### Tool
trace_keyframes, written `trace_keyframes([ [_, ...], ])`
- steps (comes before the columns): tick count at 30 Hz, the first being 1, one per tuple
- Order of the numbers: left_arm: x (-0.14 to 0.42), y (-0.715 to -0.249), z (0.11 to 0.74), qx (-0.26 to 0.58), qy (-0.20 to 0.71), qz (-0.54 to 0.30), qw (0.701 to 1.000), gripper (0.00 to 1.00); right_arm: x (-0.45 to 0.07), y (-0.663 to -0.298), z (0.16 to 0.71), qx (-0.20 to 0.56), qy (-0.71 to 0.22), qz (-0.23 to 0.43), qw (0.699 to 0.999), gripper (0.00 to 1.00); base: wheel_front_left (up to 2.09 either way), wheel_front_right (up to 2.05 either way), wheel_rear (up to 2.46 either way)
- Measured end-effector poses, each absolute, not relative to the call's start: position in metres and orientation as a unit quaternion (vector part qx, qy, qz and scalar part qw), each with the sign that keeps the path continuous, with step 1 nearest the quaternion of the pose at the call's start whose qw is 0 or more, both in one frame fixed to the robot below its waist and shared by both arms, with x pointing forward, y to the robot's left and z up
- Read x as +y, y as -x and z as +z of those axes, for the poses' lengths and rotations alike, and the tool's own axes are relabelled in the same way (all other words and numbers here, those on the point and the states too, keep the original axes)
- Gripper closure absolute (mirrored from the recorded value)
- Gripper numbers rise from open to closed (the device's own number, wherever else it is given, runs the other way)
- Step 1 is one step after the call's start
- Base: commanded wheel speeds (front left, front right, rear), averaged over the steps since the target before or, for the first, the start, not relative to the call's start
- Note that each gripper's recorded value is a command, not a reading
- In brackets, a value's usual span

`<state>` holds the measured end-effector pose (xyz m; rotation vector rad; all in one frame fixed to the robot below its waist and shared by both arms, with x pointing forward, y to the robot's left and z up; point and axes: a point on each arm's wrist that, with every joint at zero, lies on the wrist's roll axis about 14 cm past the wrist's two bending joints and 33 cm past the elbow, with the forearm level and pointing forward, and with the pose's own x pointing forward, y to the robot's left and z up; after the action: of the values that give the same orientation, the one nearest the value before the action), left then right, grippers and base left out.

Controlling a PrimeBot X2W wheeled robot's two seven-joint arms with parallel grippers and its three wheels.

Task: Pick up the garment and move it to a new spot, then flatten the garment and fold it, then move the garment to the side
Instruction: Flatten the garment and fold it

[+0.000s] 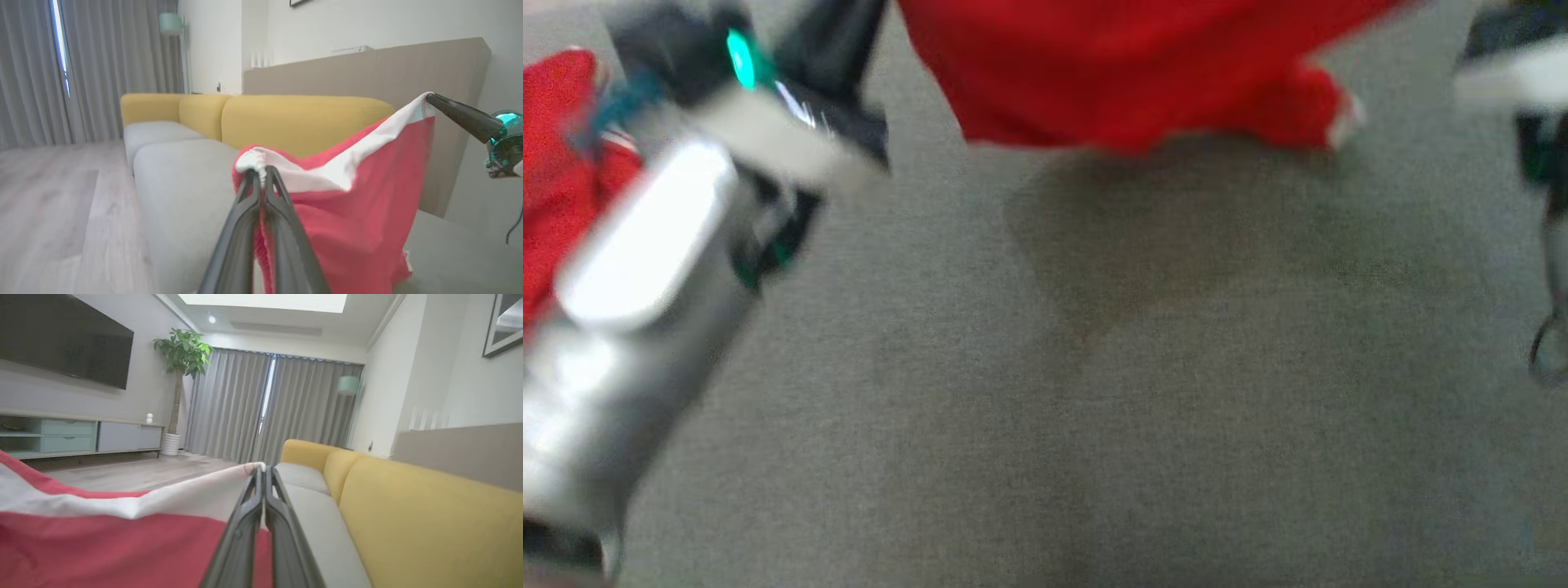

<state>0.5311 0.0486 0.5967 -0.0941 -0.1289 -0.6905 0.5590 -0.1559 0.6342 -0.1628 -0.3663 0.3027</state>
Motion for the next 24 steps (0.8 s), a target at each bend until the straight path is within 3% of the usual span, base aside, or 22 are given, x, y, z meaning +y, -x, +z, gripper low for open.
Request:
trace_keyframes([
  [7,0.047,-0.611,0.658,-0.149,0.032,-0.317,0.936,1.0,-0.164,-0.614,0.725,-0.272,0.144,0.126,0.943,1.0,0.0,0.0,0.0],
  [10,0.047,-0.63,0.658,-0.165,0.031,-0.309,0.936,1.0,-0.168,-0.626,0.732,-0.288,0.161,0.118,0.937,1.0,0.0,0.0,0.0],
  [18,0.031,-0.61,0.604,-0.131,0.047,-0.337,0.931,1.0,-0.19,-0.626,0.681,-0.242,0.153,0.103,0.953,1.0,0.0,0.0,0.0],
  [24,0.033,-0.537,0.504,-0.017,0.065,-0.349,0.935,1.0,-0.206,-0.577,0.581,-0.138,0.126,0.095,0.978,1.0,0.0,0.0,0.0],
])
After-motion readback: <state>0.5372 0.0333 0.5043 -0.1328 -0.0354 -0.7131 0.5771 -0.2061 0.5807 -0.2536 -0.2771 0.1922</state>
